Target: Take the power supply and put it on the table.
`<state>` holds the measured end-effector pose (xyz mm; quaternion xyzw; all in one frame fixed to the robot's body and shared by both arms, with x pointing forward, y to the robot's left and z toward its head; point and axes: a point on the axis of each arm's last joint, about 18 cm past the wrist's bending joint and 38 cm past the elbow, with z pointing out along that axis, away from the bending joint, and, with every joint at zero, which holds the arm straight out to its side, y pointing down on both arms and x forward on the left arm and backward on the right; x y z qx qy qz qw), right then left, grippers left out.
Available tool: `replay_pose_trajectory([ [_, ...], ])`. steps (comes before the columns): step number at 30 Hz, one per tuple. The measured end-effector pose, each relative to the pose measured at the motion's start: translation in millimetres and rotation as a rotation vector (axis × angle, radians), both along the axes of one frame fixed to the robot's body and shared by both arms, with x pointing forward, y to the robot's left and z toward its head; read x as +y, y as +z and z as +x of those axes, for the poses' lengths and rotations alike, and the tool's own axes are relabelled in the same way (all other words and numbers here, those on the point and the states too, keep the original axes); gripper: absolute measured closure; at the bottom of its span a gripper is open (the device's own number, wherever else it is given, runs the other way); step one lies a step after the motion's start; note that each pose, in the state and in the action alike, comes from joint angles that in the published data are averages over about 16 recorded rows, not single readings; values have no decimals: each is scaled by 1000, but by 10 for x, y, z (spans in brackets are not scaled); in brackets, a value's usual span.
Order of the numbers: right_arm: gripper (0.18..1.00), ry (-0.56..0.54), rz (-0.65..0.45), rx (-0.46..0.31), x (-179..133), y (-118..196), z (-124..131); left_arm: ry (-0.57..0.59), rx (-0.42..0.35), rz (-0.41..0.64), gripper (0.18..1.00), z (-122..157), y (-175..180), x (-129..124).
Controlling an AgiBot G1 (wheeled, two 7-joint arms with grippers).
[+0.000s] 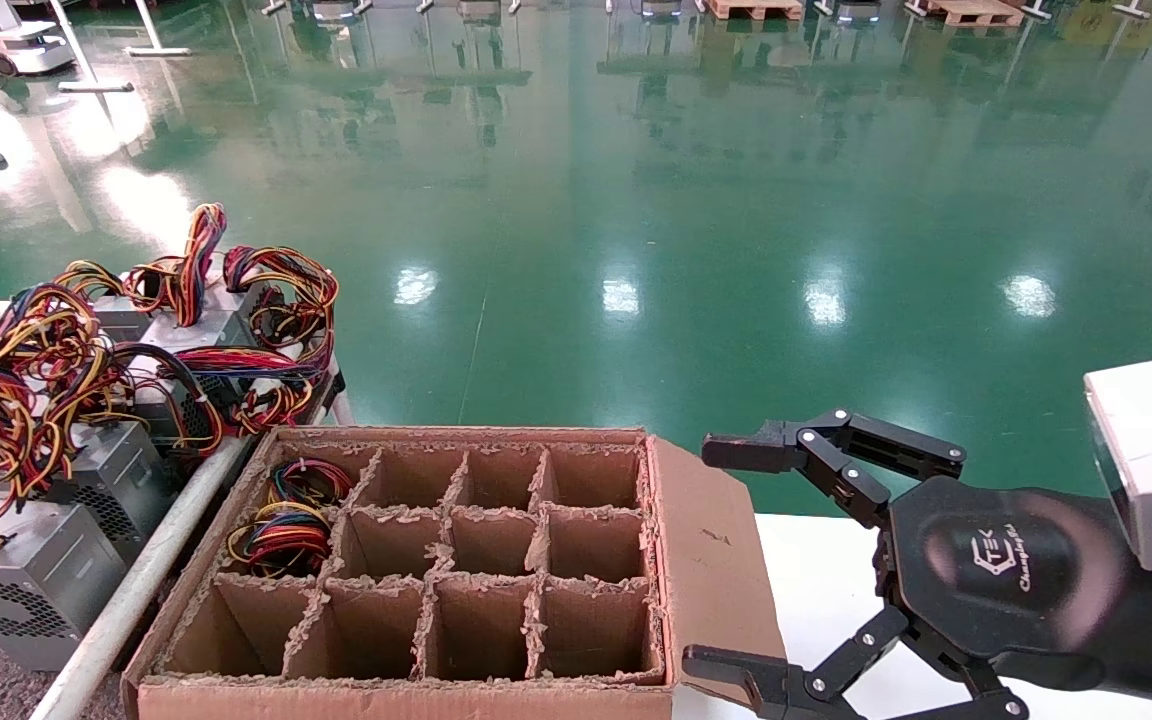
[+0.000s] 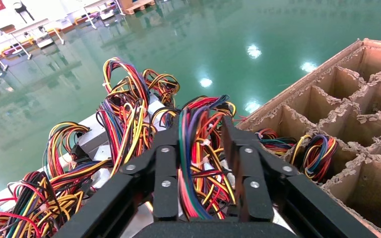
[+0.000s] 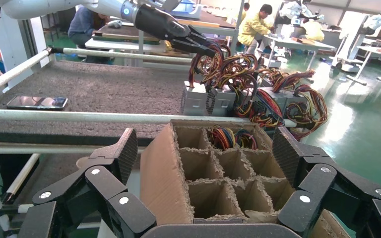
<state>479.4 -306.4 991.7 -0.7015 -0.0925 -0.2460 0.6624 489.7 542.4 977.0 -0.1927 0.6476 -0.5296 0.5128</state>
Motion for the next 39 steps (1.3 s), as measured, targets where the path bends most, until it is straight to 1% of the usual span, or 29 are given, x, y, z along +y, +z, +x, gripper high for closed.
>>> replay_pose_trajectory([
  [5,178,0,0,0,0,0,0,0,-1,0,784,0,3,-1],
  [21,178,0,0,0,0,0,0,-13,11,0,415,-31,31,-25],
  [27,178,0,0,0,0,0,0,-23,21,6,307,-68,85,-50],
  [34,178,0,0,0,0,0,0,-25,21,29,225,-97,180,-77],
  [39,178,0,0,0,0,0,0,-25,1,46,196,-92,267,-102],
])
